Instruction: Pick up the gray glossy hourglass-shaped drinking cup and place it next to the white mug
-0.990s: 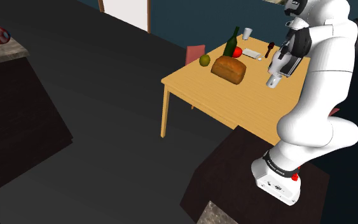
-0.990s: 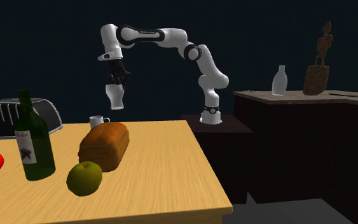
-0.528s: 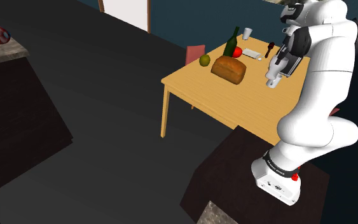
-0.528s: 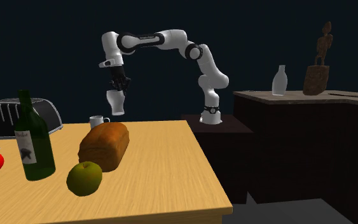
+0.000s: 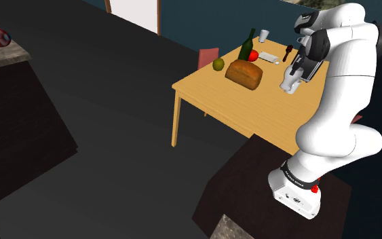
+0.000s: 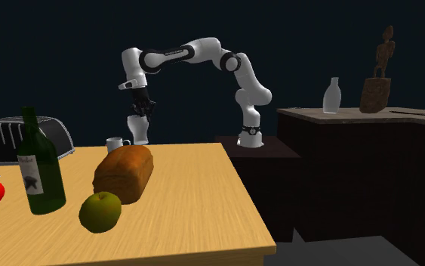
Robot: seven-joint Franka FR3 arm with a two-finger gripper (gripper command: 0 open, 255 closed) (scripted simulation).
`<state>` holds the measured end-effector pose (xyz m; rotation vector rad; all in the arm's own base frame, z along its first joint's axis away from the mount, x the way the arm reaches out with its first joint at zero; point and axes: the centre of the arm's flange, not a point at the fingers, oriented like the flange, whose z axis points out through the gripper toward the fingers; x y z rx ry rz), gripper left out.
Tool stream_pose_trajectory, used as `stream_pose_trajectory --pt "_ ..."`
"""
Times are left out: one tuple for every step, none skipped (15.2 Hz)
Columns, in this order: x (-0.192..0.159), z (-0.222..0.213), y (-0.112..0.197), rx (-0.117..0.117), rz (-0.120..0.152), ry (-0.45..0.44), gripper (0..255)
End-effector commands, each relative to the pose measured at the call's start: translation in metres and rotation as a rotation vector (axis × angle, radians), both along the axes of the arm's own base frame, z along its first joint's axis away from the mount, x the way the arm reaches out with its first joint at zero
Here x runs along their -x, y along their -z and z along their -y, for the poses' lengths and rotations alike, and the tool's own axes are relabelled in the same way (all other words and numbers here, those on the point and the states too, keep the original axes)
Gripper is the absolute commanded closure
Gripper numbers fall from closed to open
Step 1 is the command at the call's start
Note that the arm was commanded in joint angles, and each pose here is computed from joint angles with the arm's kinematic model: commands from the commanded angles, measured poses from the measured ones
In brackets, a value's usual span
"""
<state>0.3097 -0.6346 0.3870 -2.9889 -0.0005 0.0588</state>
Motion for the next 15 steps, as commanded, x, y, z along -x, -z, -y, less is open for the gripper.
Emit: stream_pose_trajectory --pt "0.0 0.0 0.009 0.001 0.0 0.0 255" --pt "0.0 0.0 0.014 0.001 0.0 0.0 255" --pt "0.0 0.0 0.019 0.001 0.0 0.0 255" --pt "0.0 0.0 0.025 0.001 0.0 0.0 255" --pt "0.0 0.0 0.03 0.001 0.0 0.0 255" --pt "0.0 0.0 0.035 0.001 0.0 0.0 255" --pt "0.0 0.0 0.041 0.001 0.0 0.0 255" --pt "0.0 0.0 0.046 0.001 0.0 0.0 255" --pt "0.0 0.0 0.051 0.001 0.0 0.0 255" --pt "0.0 0.0 0.056 0.001 0.0 0.0 255" --pt "0.0 0.0 0.062 0.001 0.0 0.0 255" --pt "0.0 0.0 0.067 0.001 0.0 0.0 255" --pt "0.0 0.0 0.076 0.001 0.0 0.0 255" --pt "0.0 0.0 0.076 0.001 0.0 0.0 255" --pt "0.0 0.0 0.076 0.001 0.0 0.0 255"
